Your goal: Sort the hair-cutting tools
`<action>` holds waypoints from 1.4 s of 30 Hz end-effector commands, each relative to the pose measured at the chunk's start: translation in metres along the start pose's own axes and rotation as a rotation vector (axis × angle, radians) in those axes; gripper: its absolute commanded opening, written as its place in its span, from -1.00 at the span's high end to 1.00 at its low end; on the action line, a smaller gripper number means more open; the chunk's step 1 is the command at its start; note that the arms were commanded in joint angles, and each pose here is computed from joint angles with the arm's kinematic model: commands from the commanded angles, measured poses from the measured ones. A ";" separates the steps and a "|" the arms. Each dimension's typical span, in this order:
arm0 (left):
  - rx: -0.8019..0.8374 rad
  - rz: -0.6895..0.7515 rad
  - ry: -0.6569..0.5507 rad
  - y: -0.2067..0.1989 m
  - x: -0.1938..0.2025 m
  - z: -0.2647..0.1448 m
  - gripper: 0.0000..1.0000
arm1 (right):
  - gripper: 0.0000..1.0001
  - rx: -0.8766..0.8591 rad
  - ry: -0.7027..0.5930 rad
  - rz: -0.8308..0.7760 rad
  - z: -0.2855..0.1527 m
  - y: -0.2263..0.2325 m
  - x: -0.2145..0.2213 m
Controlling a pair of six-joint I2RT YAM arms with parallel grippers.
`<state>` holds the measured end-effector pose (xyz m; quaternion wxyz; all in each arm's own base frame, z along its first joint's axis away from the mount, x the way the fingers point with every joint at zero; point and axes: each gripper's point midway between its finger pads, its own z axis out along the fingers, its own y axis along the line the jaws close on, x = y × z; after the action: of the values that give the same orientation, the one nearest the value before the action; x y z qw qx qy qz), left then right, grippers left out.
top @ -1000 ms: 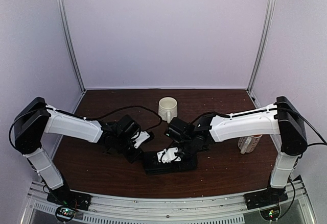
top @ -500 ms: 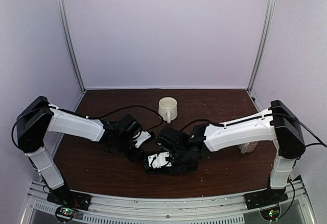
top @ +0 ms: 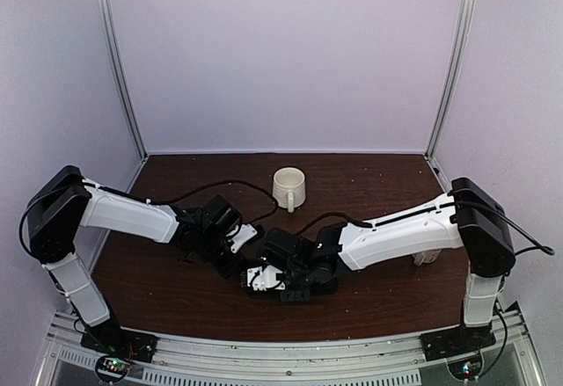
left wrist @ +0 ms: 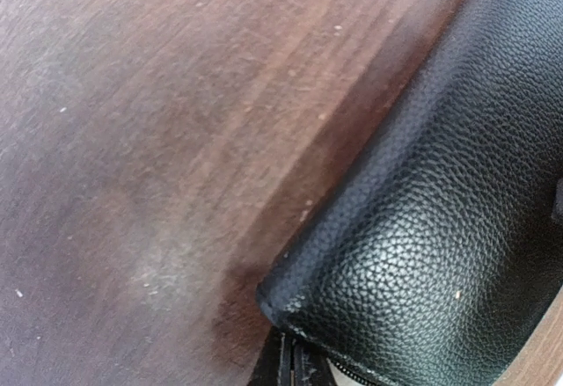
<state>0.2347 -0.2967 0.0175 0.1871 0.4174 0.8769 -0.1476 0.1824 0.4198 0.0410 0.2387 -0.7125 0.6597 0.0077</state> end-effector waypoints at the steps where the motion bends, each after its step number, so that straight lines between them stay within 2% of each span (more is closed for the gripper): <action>1: 0.023 0.000 -0.054 -0.006 -0.010 -0.006 1.00 | 0.24 -0.064 0.095 0.015 0.039 0.021 0.027; 5: 0.014 -0.006 -0.064 -0.004 -0.011 -0.010 1.00 | 0.28 -0.033 0.139 0.049 0.051 0.017 0.037; 11: 0.012 -0.032 -0.067 -0.002 0.000 -0.019 1.00 | 0.50 -0.089 0.194 0.344 0.070 -0.008 0.058; 15: 0.017 -0.094 -0.032 -0.004 0.028 -0.025 1.00 | 0.53 -0.084 0.216 0.458 0.077 -0.029 0.079; 19: 0.030 -0.159 -0.071 -0.010 0.045 -0.044 1.00 | 0.54 -0.087 0.234 0.495 0.082 -0.036 0.089; 22: 0.071 -0.157 -0.119 -0.022 0.040 -0.055 1.00 | 0.54 -0.093 0.235 0.508 0.083 -0.038 0.088; 27: 0.113 -0.136 -0.063 -0.040 0.037 -0.041 1.00 | 0.54 -0.128 0.218 0.513 0.081 -0.036 0.078; 30: 0.078 -0.149 -0.067 -0.034 0.032 -0.035 1.00 | 0.52 -0.190 0.176 0.495 0.070 -0.030 0.066; 34: -0.021 -0.149 -0.041 -0.017 0.032 -0.035 1.00 | 0.42 -0.277 0.076 0.446 0.034 -0.026 0.047; 38: -0.041 -0.159 -0.023 -0.011 0.039 -0.032 1.00 | 0.27 -0.291 -0.019 0.415 -0.011 -0.037 0.039; 42: -0.084 -0.179 -0.014 0.002 0.044 -0.032 1.00 | 0.23 -0.311 -0.099 0.452 -0.043 -0.060 0.040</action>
<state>0.1959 -0.2647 0.0296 0.1948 0.3348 0.9087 -0.1559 0.2322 0.3999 0.0666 0.1823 -0.5833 0.7712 0.1786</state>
